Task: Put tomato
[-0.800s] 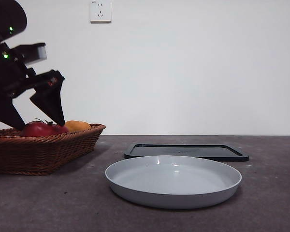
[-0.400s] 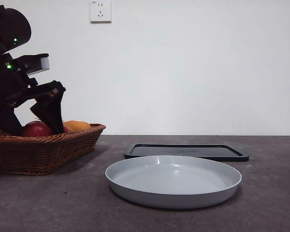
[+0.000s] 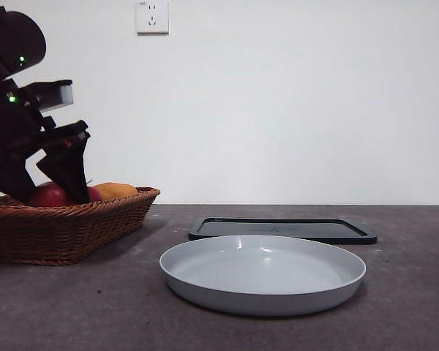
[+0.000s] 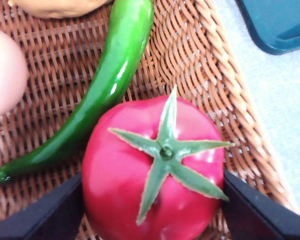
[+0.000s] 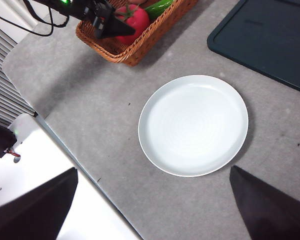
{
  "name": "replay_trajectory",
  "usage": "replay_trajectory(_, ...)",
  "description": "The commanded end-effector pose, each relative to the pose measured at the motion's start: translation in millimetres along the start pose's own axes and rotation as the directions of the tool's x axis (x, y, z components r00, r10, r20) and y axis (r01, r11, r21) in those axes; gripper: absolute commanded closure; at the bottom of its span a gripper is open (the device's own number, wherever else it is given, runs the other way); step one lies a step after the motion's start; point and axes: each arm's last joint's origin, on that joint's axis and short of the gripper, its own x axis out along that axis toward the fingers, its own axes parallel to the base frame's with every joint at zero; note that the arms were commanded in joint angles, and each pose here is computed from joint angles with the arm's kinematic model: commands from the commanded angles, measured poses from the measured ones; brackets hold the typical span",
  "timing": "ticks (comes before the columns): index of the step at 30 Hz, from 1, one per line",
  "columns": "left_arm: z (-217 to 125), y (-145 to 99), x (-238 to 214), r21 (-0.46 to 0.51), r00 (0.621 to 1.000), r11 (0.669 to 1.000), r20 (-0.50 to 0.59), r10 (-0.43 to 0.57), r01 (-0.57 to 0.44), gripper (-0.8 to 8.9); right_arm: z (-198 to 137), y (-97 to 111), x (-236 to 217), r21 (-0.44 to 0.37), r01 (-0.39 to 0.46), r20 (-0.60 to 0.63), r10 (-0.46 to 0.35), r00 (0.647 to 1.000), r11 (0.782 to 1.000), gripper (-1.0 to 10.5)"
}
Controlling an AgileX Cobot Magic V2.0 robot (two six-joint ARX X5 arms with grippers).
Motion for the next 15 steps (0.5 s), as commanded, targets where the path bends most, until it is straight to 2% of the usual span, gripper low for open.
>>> replay_trajectory(1,16.6,-4.7,-22.6,0.014,0.995,1.000,0.098,0.003,-0.005,4.84,4.5,1.8,-1.9,-0.020,-0.002,0.013,0.003,1.000,1.000,4.6)
replay_trajectory(4,24.1,-13.5,-47.1,0.006,0.984,1.000,0.177,-0.017,0.016,4.84,4.6,1.8,-1.9,-0.020,-0.002,0.014,0.003,1.000,1.000,4.6)
replay_trajectory(9,28.7,-39.3,-82.6,0.077,0.950,0.990,0.283,-0.132,0.115,4.84,4.6,1.8,-1.9,-0.020,-0.002,0.014,0.003,1.000,1.000,4.6)
replay_trajectory(15,27.5,-78.8,-92.2,0.189,0.926,0.962,0.287,-0.245,0.196,4.84,4.6,1.8,-1.9,-0.020,-0.002,0.014,0.002,1.000,1.000,4.6)
